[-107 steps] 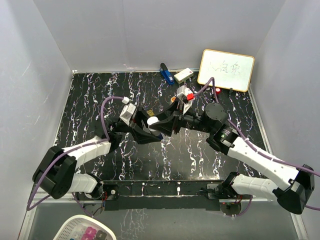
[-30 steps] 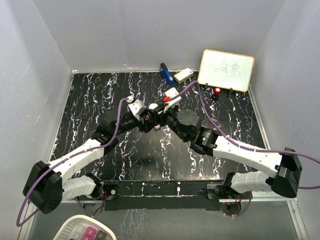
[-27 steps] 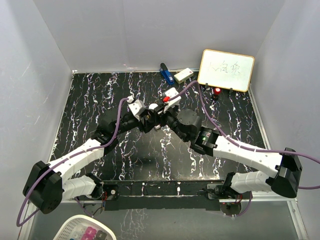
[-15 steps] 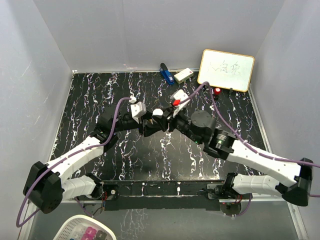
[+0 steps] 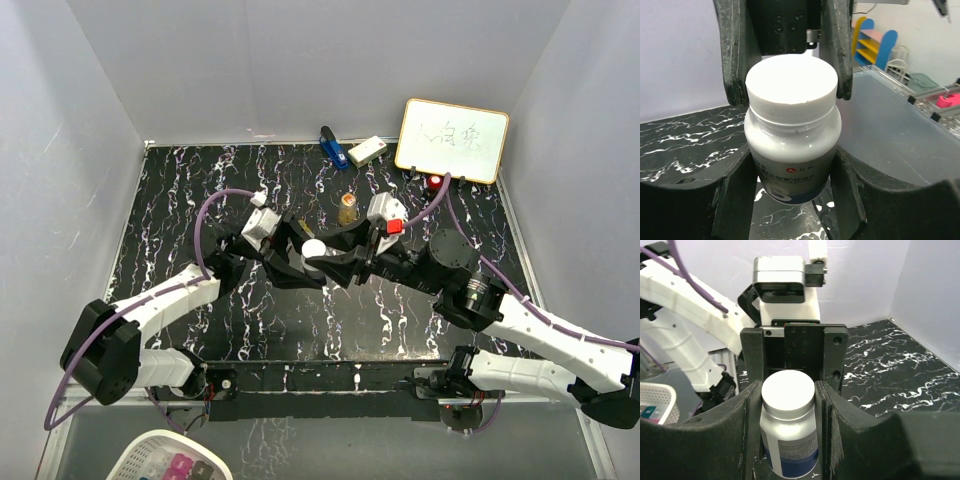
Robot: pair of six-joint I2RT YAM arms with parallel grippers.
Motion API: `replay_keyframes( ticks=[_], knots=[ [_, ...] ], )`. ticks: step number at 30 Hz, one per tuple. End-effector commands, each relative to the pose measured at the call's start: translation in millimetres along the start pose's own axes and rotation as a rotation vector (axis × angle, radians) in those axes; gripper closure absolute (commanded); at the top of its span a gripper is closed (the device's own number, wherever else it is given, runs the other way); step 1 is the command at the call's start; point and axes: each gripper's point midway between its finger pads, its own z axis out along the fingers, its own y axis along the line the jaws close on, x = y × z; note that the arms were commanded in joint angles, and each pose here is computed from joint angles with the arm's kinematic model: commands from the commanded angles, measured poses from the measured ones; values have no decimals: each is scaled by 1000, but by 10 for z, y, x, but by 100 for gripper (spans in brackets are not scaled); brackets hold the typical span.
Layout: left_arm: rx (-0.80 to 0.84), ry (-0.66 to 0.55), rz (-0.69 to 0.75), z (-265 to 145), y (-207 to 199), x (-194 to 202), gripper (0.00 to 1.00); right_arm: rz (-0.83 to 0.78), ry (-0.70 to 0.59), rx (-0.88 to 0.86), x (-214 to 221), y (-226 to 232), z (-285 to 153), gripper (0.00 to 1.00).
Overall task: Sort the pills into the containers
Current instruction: Unscrew the lid of the pill bottle.
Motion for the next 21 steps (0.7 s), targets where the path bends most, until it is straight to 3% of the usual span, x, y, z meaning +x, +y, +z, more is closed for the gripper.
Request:
replay_keyframes(
  ticks=[1, 21],
  knots=[
    [164, -14, 167, 3, -443, -277, 100, -31, 3, -70, 31, 65, -11, 100],
    [231, 115, 118, -2, -547, -67, 100, -90, -136, -145, -408, 162, 39, 100]
  ],
)
